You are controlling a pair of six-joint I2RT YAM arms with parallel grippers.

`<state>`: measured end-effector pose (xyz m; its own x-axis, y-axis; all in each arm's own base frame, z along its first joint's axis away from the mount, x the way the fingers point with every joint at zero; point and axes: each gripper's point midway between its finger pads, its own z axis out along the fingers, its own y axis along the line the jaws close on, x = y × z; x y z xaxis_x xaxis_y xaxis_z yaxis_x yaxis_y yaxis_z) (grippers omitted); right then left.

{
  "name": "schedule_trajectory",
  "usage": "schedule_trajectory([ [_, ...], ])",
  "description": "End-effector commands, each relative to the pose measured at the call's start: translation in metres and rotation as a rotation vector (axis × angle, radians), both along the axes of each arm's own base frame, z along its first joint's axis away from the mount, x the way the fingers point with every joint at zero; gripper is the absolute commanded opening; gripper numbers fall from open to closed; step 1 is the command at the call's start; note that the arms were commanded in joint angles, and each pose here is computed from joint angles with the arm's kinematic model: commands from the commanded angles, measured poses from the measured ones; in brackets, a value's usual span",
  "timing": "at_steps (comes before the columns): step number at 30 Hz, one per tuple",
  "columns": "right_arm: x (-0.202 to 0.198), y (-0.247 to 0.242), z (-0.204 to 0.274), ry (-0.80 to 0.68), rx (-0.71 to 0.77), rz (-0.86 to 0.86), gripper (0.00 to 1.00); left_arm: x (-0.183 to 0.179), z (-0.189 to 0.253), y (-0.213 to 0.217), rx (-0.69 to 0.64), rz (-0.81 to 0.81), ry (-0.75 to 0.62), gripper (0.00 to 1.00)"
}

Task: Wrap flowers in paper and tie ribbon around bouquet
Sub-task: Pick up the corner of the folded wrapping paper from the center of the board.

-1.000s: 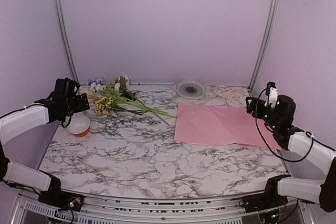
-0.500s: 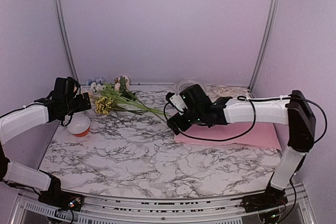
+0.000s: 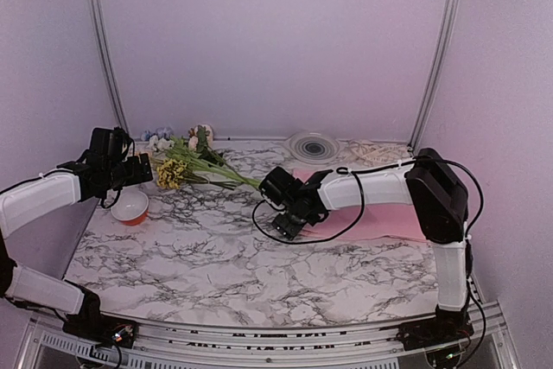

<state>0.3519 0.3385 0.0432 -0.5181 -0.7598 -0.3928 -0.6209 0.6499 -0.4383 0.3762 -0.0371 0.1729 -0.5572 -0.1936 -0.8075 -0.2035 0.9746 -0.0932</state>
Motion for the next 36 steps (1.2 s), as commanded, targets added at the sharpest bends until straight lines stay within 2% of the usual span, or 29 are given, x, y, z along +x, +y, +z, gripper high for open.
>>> schedule_trajectory([
  [1,0.001,-0.018,-0.006,-0.013,-0.068,-0.054,0.74,0.009,0.014,-0.004,-0.009,-0.018,-0.038,0.99],
  [3,0.001,-0.019,-0.006,-0.016,-0.071,-0.062,0.69,0.009,0.014,-0.005,-0.010,-0.021,-0.038,0.99],
  [5,0.001,-0.019,-0.005,-0.019,-0.070,-0.064,0.60,0.009,0.014,-0.005,-0.012,-0.022,-0.038,0.99],
  [8,0.004,-0.023,0.000,-0.042,-0.083,-0.077,0.37,0.009,0.014,-0.006,-0.015,-0.027,-0.038,0.99],
  [11,0.009,-0.027,0.009,-0.079,-0.104,-0.096,0.05,0.009,0.015,-0.007,-0.014,-0.029,-0.038,0.99],
  [12,0.010,-0.028,0.013,-0.086,-0.107,-0.100,0.00,0.009,0.014,-0.007,-0.014,-0.029,-0.038,0.99],
  [18,0.013,-0.015,0.054,-0.095,-0.042,-0.072,0.00,0.009,0.015,-0.007,-0.018,-0.033,-0.039,0.99],
  [21,0.005,0.006,0.091,-0.077,0.089,0.014,0.00,0.009,0.015,-0.009,-0.022,-0.040,-0.040,0.99],
  [25,-0.013,0.030,0.164,-0.091,0.310,0.150,0.00,0.010,0.018,-0.014,-0.036,-0.070,-0.046,0.98],
  [29,-0.034,0.042,0.234,-0.118,0.498,0.264,0.00,0.009,0.041,-0.064,-0.198,-0.297,-0.126,0.95],
  [32,-0.042,0.044,0.280,-0.153,0.597,0.291,0.00,-0.007,0.064,-0.113,-0.305,-0.510,-0.212,0.91],
  [36,-0.044,0.049,0.330,-0.198,0.693,0.311,0.00,-0.045,0.100,-0.182,-0.284,-0.791,-0.322,0.95],
])
